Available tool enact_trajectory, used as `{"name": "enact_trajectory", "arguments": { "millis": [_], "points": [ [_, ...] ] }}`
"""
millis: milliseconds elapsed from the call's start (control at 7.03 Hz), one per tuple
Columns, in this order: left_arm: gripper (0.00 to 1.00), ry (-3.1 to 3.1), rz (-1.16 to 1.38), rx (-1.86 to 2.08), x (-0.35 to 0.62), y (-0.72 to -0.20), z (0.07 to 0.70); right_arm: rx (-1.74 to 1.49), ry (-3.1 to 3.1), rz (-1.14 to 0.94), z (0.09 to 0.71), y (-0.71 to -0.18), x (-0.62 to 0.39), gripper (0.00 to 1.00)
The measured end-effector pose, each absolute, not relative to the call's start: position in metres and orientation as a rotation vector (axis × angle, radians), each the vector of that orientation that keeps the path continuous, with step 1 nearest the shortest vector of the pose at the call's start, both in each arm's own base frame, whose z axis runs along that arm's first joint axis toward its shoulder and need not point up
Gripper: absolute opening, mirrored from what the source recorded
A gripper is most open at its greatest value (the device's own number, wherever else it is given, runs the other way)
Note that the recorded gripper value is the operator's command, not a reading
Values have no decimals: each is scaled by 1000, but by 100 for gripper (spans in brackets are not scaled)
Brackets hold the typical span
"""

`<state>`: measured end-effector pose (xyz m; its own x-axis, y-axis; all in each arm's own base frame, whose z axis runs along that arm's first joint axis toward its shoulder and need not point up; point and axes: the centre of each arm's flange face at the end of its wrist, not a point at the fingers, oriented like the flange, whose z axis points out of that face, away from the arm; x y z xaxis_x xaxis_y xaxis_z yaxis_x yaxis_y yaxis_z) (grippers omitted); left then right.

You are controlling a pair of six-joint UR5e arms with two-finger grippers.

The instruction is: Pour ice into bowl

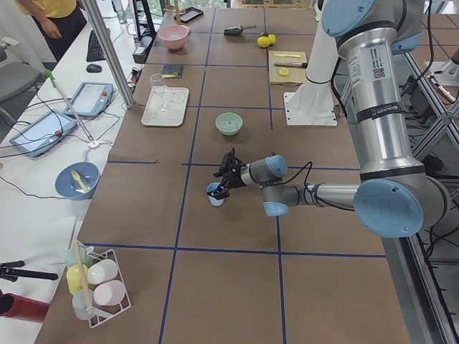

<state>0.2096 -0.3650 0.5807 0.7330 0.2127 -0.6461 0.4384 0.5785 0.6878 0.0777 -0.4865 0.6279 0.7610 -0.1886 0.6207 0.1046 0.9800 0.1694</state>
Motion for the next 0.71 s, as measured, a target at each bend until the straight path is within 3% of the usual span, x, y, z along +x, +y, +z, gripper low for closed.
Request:
{"name": "enact_trajectory", "arguments": {
  "millis": [712],
  "points": [
    [100,528,173,917,35,-455,548,186,-756,-176,594,-491,73,100]
  ]
}}
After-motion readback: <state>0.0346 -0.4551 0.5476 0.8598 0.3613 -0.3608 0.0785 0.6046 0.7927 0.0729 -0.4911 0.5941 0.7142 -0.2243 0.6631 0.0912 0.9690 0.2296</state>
